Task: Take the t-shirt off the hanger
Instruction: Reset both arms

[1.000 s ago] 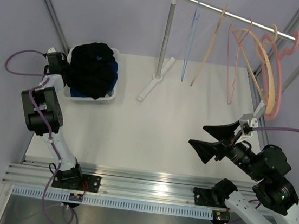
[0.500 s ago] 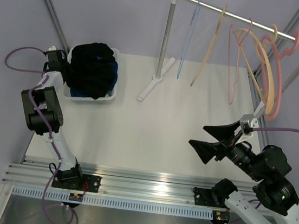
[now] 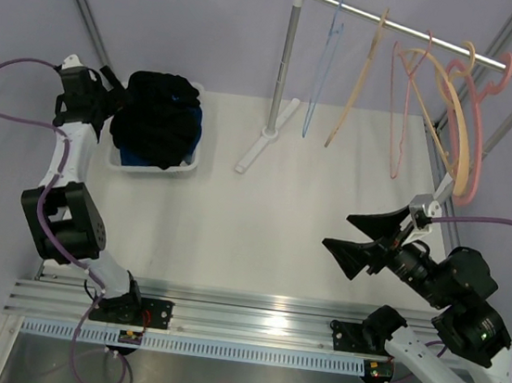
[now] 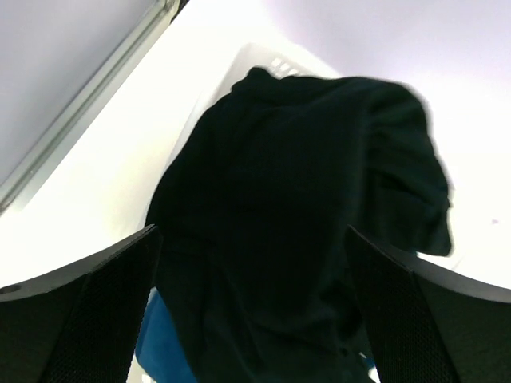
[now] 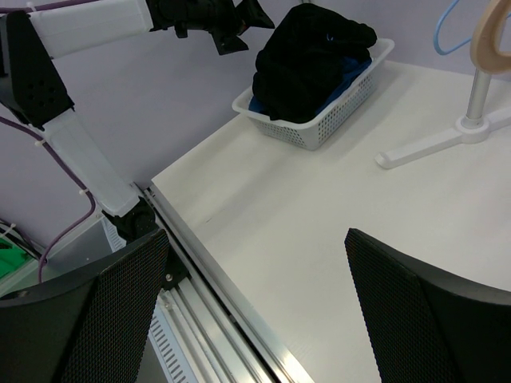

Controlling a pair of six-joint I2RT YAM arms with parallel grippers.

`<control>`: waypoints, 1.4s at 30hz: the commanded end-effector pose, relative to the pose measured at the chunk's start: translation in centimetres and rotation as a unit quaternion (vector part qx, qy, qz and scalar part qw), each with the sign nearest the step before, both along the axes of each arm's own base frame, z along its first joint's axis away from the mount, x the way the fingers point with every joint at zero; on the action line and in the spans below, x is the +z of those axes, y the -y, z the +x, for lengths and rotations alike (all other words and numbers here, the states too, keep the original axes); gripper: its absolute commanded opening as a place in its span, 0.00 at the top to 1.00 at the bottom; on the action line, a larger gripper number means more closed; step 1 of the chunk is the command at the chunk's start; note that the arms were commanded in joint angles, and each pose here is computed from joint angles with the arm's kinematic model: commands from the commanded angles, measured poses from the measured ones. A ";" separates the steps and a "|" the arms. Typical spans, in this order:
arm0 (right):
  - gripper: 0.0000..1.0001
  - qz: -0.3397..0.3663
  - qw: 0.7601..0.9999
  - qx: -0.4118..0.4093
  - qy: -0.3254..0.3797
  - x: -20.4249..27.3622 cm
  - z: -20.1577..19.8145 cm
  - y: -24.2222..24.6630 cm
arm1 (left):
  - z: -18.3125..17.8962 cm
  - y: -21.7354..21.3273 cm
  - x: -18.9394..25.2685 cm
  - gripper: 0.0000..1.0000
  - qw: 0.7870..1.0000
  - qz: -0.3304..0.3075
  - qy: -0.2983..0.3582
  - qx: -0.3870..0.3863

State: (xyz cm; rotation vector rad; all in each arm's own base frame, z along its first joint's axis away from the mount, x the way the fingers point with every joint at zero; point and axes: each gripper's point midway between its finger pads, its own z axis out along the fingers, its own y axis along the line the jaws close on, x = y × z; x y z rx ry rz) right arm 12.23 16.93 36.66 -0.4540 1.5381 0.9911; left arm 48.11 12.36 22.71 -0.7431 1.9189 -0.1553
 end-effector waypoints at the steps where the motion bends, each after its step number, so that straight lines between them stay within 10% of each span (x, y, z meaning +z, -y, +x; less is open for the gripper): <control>1: 0.00 -0.001 1.000 0.003 0.007 0.2 0.4 -0.4 | -0.9 0.8 4.4 0.01 0.999 0.005 0.040 -0.005; 16: 0.00 -0.025 0.984 -0.141 -0.111 -2.5 6.1 0.7 | -11.8 11.3 9.9 0.01 0.982 0.055 0.133 -0.120; 24: 0.01 -0.022 0.963 -0.216 -0.158 -3.4 7.4 2.5 | -21.5 25.2 11.0 0.01 0.919 0.016 0.203 -0.337; 42: 0.01 -0.080 0.956 -0.225 -0.171 -7.3 5.8 4.4 | -30.5 34.4 5.2 0.01 0.841 0.051 0.175 -0.510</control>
